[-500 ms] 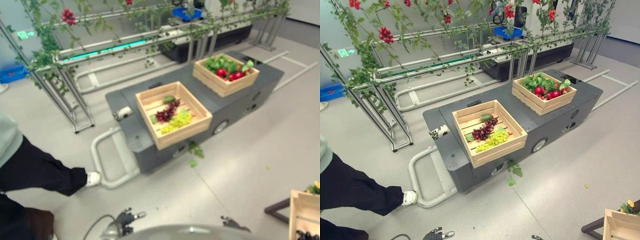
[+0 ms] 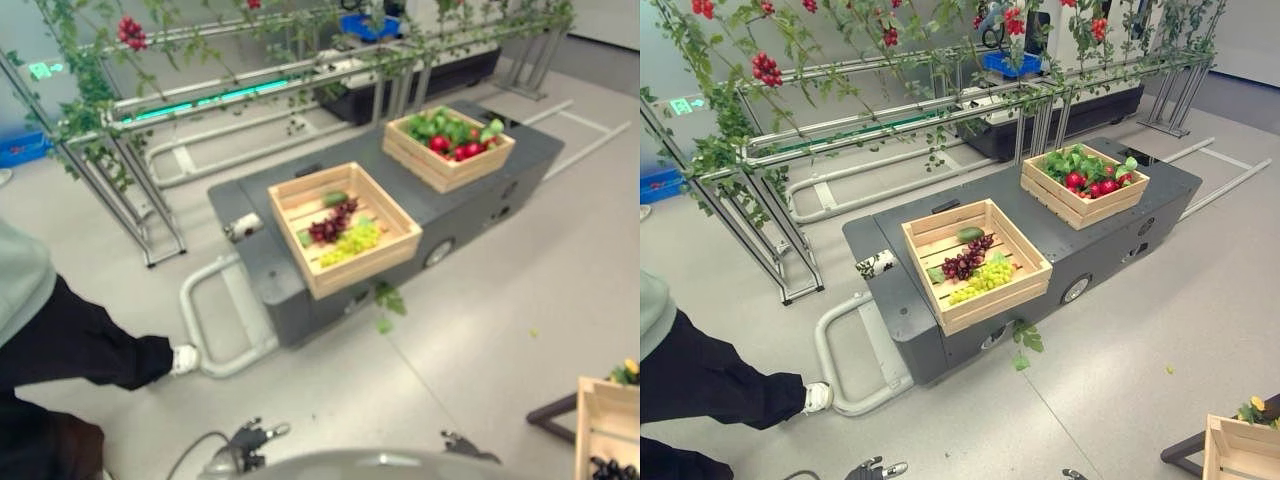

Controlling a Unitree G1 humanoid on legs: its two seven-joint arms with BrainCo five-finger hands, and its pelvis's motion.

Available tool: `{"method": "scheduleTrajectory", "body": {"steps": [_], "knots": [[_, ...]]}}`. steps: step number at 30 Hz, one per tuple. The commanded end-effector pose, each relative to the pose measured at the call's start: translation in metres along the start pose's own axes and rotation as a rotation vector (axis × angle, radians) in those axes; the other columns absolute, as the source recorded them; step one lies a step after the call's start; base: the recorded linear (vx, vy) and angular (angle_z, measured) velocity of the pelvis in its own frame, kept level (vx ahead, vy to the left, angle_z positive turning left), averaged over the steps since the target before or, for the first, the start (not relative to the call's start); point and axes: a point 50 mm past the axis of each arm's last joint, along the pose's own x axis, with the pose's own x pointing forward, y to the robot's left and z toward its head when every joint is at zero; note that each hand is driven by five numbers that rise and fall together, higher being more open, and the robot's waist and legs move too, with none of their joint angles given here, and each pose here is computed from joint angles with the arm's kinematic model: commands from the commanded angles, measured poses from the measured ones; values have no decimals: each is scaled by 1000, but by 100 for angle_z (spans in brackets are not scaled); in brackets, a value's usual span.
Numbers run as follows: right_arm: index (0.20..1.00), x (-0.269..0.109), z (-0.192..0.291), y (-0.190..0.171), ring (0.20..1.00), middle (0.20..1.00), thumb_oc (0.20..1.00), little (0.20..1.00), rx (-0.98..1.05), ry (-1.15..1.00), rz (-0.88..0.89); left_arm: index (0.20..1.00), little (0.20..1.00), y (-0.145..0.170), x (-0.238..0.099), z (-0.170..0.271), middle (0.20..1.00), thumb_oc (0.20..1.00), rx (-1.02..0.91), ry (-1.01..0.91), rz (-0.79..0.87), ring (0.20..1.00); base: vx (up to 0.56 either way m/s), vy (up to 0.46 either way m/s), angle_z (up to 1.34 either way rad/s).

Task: Pick up the fruits from the basket on one side to the basket on the other side

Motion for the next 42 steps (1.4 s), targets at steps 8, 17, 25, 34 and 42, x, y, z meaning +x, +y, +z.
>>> {"method": "scheduleTrajectory", "body": {"steps": [8,17,25,34,42], "knots": [[1000,1,18,-27,1000,1000,1000,1000,15,-69,-83,1000,1000,-14,-1,67,1000,1000,-160,-301,-40,1000,-96,-64,11],[1000,-1,23,-43,1000,1000,1000,1000,48,-103,-133,1000,1000,-12,-40,137,1000,1000,-264,-695,-159,1000,-65,-59,14],[1000,0,27,-39,1000,1000,1000,1000,30,-108,-144,1000,1000,-7,-66,166,1000,1000,-271,-884,-123,1000,147,31,2],[1000,1,30,-30,1000,1000,1000,1000,29,-106,-107,1000,1000,1,-86,181,1000,1000,-304,-969,-214,1000,147,166,-45],[1000,1,46,-8,1000,1000,1000,1000,93,-186,-31,1000,1000,10,-104,199,1000,1000,-145,-1036,-211,1000,153,169,-10]]}}
